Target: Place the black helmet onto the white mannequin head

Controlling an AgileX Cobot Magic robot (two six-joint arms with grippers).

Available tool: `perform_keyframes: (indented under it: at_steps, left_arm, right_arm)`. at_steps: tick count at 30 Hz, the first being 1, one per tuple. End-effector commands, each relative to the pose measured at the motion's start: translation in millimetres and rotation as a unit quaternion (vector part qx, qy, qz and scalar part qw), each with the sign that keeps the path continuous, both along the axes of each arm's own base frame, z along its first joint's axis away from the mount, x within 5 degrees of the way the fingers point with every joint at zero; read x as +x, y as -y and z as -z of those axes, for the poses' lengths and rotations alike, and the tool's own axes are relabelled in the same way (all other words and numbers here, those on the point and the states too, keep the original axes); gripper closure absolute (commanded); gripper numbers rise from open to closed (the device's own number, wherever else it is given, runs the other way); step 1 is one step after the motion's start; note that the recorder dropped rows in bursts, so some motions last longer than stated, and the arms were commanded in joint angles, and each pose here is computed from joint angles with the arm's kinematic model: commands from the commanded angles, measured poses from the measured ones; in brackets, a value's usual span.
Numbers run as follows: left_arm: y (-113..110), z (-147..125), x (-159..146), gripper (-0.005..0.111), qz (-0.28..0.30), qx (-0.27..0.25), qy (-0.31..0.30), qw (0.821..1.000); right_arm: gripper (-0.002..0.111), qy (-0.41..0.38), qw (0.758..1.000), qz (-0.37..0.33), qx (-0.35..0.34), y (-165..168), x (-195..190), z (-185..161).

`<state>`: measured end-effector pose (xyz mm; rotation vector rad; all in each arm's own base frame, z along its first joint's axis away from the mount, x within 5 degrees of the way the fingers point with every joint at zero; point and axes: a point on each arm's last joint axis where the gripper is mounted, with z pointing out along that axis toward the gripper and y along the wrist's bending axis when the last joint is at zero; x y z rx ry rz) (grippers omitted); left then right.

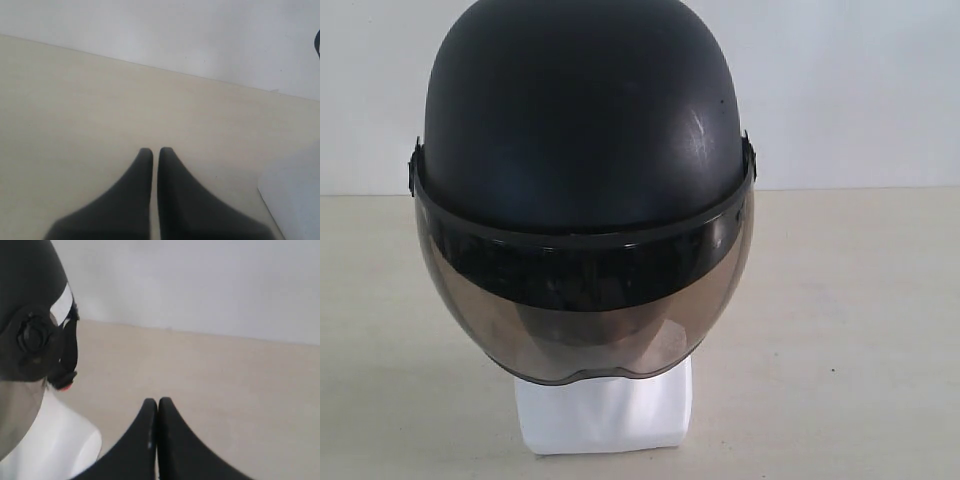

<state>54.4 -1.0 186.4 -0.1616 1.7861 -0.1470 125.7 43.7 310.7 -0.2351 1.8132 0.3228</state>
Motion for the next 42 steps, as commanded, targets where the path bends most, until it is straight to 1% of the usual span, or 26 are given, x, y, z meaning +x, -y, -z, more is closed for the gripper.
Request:
perform_keyframes:
  at_steps: [1,5,9,10,11,13,14,16,20,22,24,28,31,35,42]
  left_arm:
    - [0,1,0,0.102,0.000,0.000,0.001,1.000]
    - [0,1,0,0.102,0.000,0.000,0.001,1.000]
    - [0,1,0,0.102,0.000,0.000,0.001,1.000]
    - [0,1,0,0.102,0.000,0.000,0.001,1.000]
    - [0,1,0,0.102,0.000,0.000,0.001,1.000]
    - [0,1,0,0.102,0.000,0.000,0.001,1.000]
    - [0,1,0,0.102,0.000,0.000,0.001,1.000]
    - [0,1,0,0.102,0.000,0.000,0.001,1.000]
    - [0,1,0,0.102,0.000,0.000,0.001,1.000]
    - [0,1,0,0.102,0.000,0.000,0.001,1.000]
    - [0,1,0,0.102,0.000,0.000,0.001,1.000]
    - [0,1,0,0.102,0.000,0.000,0.001,1.000]
    - [0,1,0,0.102,0.000,0.000,0.001,1.000]
    - [0,1,0,0.102,0.000,0.000,0.001,1.000]
    - [0,1,0,0.102,0.000,0.000,0.001,1.000]
  right_arm:
    - [0.108,0.130,0.990,0.042,0.035,17,-29,21]
    - [0.108,0.183,0.980,0.056,0.048,25,-50,48]
    - [0.108,0.184,0.980,0.063,0.041,29,-59,75]
    - [0.108,0.181,0.980,0.073,0.039,31,-59,82]
    - [0.108,0.176,0.978,0.098,0.049,35,-60,91]
    - [0.108,0.175,0.975,0.119,0.069,37,-62,91]
    - [0.108,0.161,0.977,0.127,0.061,38,-62,94]
    - [0.108,0.158,0.977,0.134,0.046,39,-62,95]
    - [0.108,0.161,0.976,0.144,-0.012,40,-62,97]
    - [0.108,0.164,0.975,0.146,-0.026,41,-62,97]
    - [0.108,0.150,0.977,0.147,-0.024,41,-62,99]
    - [0.108,0.093,0.984,0.150,-0.002,41,-62,108]
    - [0.108,0.060,0.987,0.147,-0.021,41,-62,115]
    - [0.108,-0.013,0.989,0.145,-0.036,41,-65,128]
    - [0.108,-0.028,0.988,0.150,-0.017,41,-66,130]
